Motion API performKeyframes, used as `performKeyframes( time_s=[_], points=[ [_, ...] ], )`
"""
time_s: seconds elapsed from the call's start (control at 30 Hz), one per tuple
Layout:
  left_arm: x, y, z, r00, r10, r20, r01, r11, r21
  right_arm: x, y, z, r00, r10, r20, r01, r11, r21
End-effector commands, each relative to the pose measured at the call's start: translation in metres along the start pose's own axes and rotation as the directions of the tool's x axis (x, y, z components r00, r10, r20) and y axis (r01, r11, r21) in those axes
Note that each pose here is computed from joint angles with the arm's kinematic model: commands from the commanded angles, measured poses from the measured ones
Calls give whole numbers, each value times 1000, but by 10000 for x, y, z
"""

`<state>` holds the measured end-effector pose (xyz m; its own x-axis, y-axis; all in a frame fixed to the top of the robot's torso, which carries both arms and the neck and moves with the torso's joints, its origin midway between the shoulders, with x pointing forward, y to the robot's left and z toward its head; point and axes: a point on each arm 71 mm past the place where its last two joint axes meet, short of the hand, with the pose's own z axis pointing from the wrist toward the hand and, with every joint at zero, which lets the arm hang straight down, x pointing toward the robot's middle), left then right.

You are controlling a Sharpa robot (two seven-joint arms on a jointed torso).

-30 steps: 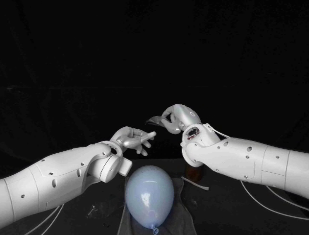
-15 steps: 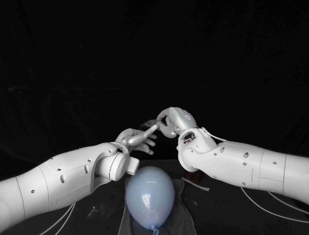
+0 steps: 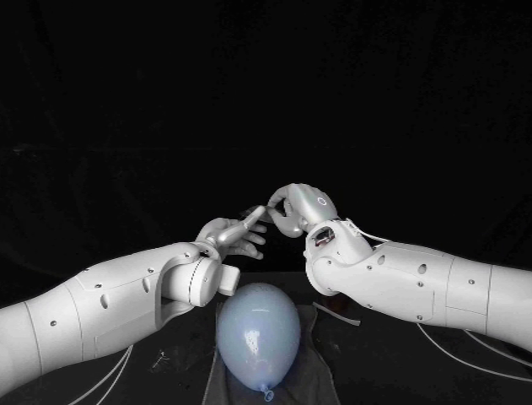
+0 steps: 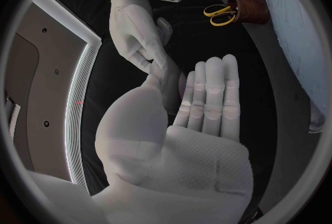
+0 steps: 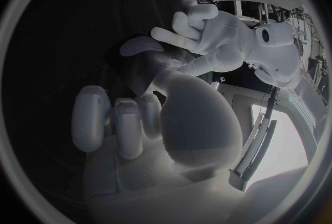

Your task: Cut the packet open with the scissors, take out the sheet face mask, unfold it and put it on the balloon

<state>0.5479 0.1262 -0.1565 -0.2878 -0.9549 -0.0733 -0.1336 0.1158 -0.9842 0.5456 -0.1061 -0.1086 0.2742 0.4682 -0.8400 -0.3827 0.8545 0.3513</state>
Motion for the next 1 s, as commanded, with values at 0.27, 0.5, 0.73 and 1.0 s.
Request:
performKeyframes(
  time_s=[0.27,0.5,0.73,1.0],
  points=[
    [-23,-23,-9,1000,-20,13,19,1000,21,-10,11,-11,1000,-12,16,12,1000,-9],
    [-39,-21,-14,1000,-17,18,17,1000,21,-10,-15,-7,1000,-14,14,14,1000,2],
    [-55,-26,-18,1000,-9,25,8,1000,29,-2,-40,2,1000,-15,3,15,1000,17],
    [-24,-41,-24,1000,2,4,-3,999,45,31,-28,11,999,-18,-29,19,1000,24]
  ],
)
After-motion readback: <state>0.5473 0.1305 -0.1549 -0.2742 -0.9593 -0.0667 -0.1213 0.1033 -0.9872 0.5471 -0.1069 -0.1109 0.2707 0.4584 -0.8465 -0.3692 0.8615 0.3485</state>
